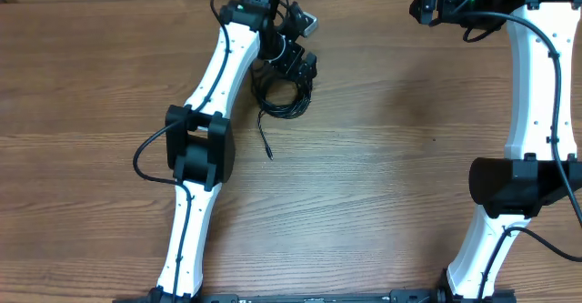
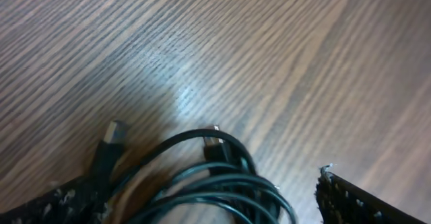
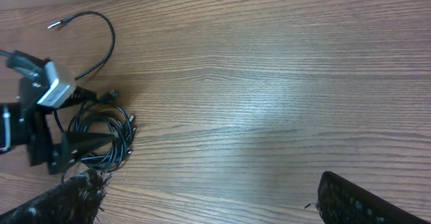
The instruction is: Untangle cables
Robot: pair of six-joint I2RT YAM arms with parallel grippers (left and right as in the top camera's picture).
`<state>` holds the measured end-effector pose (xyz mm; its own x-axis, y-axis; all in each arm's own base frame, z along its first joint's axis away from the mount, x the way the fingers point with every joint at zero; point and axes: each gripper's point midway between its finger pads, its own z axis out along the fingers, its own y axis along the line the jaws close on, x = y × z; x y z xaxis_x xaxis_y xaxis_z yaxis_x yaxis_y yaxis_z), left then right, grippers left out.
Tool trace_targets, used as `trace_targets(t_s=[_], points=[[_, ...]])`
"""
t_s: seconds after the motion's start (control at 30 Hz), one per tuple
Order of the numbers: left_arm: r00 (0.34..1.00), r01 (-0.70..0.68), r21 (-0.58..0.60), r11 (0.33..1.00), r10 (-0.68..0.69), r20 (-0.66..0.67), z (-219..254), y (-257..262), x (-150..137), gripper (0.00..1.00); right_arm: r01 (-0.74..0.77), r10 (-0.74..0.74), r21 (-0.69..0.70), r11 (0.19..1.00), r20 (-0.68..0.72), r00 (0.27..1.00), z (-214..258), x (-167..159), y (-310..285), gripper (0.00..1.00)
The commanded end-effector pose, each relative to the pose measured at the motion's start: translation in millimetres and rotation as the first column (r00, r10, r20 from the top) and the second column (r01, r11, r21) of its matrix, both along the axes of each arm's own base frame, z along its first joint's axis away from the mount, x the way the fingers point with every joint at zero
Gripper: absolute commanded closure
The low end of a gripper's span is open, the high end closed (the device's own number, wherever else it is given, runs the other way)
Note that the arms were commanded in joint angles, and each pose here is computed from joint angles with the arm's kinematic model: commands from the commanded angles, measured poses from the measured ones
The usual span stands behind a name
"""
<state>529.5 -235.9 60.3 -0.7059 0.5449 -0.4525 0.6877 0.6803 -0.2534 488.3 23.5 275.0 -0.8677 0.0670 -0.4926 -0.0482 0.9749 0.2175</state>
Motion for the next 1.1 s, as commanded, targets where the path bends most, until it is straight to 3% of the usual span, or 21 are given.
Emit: trace_targets(t_s=[0.0, 0.23, 0.37, 0.73, 0.77, 0.8, 0.83, 0.93, 1.07], points=[[1.0, 0.007, 0.057, 0.998, -0.007, 0.009, -23.9, 9.8, 6.3, 0.03, -0.007, 0.007, 0.005, 1.0, 0.002, 1.0, 0.1, 0.5, 0.5, 0.0], [0.997, -0.025, 0.113, 0.993, 0.017, 0.074, -25.8, 18.3, 21.4, 0.01, -0.009, 0.008, 0.004, 1.0, 0.013, 1.0, 1.5, 2.7, 1.0, 0.0], [0.997, -0.032, 0.106, 0.994, 0.024, 0.075, -27.2, 17.1, 23.0, 0.16, -0.009, 0.008, 0.004, 1.0, 0.014, 1.0, 1.5, 2.9, 1.0, 0.0], [0.999, -0.039, 0.125, 0.991, 0.038, 0.013, -57.4, 19.7, 16.5, 0.19, -0.008, 0.008, 0.004, 1.0, 0.014, 1.0, 1.5, 2.9, 0.9, 0.0], [0.999, -0.038, 0.127, 0.991, 0.037, 0.008, -60.1, 19.8, 15.9, 0.24, -0.009, 0.008, 0.004, 1.0, 0.014, 1.0, 1.5, 2.9, 1.0, 0.0], [0.999, -0.038, 0.129, 0.991, 0.037, 0.005, -62.8, 20.0, 15.6, 0.44, -0.009, 0.008, 0.004, 1.0, 0.014, 1.0, 1.5, 2.9, 1.0, 0.0], [0.999, -0.042, 0.13, 0.991, 0.042, 0.001, -65.0, 20.5, 15.5, 0.96, -0.008, 0.008, 0.004, 1.0, 0.014, 1.0, 1.5, 2.9, 0.9, 0.0], [0.997, -0.073, 0.135, 0.988, 0.073, 0.007, -64.2, 22.0, 19.2, 0.96, -0.008, 0.008, 0.004, 1.0, 0.014, 1.0, 1.6, 3.0, 0.9, 0.0], [0.951, -0.307, 0.171, 0.936, 0.296, 0.087, -19.5, 47.5, 46.0, 0.96, -0.008, 0.008, 0.004, 1.0, 0.028, 1.0, 3.4, 5.9, 0.9, 0.0]])
